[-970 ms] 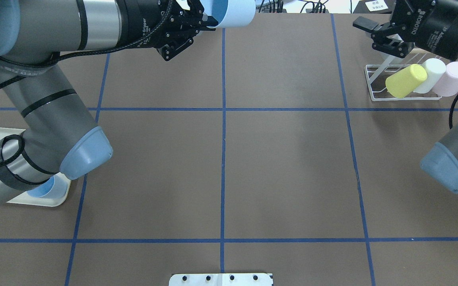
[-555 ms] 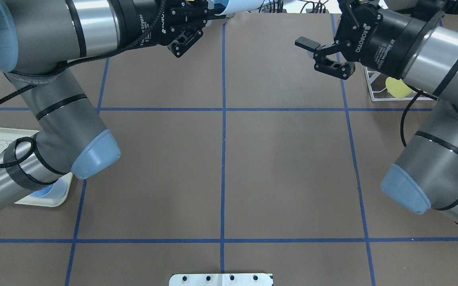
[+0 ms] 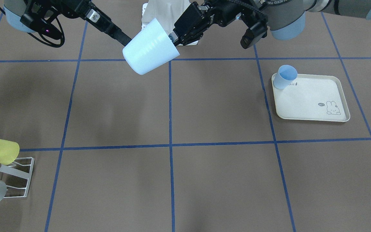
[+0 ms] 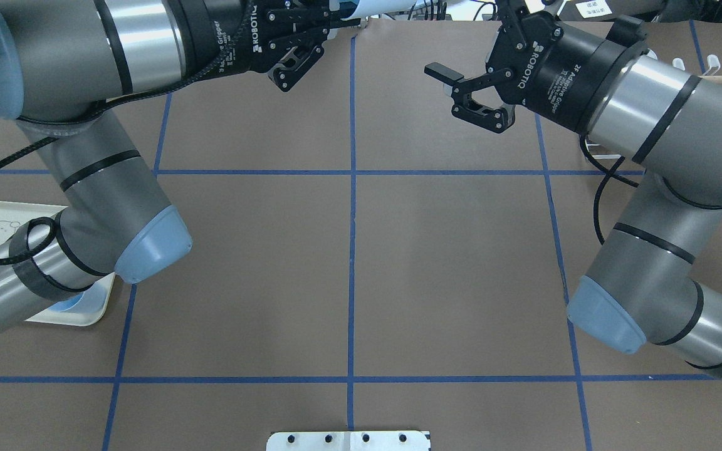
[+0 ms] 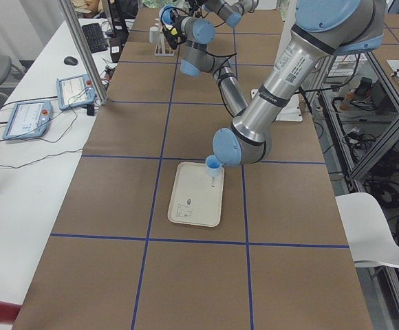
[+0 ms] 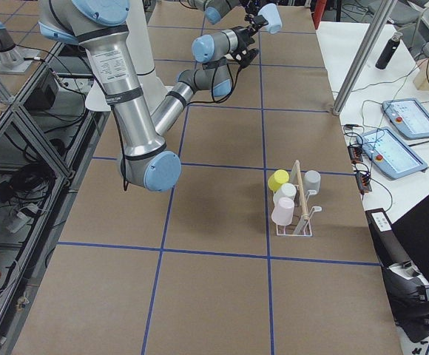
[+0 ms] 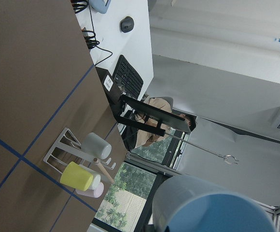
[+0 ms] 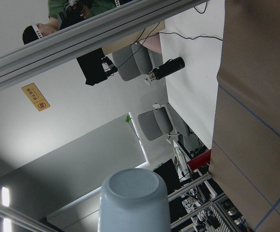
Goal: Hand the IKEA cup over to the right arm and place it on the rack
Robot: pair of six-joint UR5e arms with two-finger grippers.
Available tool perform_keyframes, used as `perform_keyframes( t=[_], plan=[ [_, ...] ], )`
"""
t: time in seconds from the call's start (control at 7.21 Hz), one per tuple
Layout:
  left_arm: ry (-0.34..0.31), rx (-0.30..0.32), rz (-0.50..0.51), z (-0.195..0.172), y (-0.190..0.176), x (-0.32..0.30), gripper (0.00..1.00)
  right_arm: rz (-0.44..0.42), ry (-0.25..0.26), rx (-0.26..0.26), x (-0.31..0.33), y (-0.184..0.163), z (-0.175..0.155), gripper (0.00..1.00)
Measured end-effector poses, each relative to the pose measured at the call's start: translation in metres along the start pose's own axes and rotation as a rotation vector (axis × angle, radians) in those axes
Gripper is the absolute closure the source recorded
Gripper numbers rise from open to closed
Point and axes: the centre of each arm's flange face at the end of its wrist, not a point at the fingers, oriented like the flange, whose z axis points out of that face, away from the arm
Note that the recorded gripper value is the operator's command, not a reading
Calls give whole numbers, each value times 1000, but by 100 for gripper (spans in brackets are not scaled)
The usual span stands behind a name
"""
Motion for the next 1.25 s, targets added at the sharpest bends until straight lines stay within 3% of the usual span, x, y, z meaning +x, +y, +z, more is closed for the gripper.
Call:
perform_keyframes(
  t=[1.11, 1.25],
  plan=[
    [-16, -86, -14, -4, 37, -15, 100, 10, -4, -6, 2, 6, 11, 1],
    [-23, -97, -13, -7, 39, -16, 100, 10, -5, -8, 2, 6, 11, 6]
  ],
)
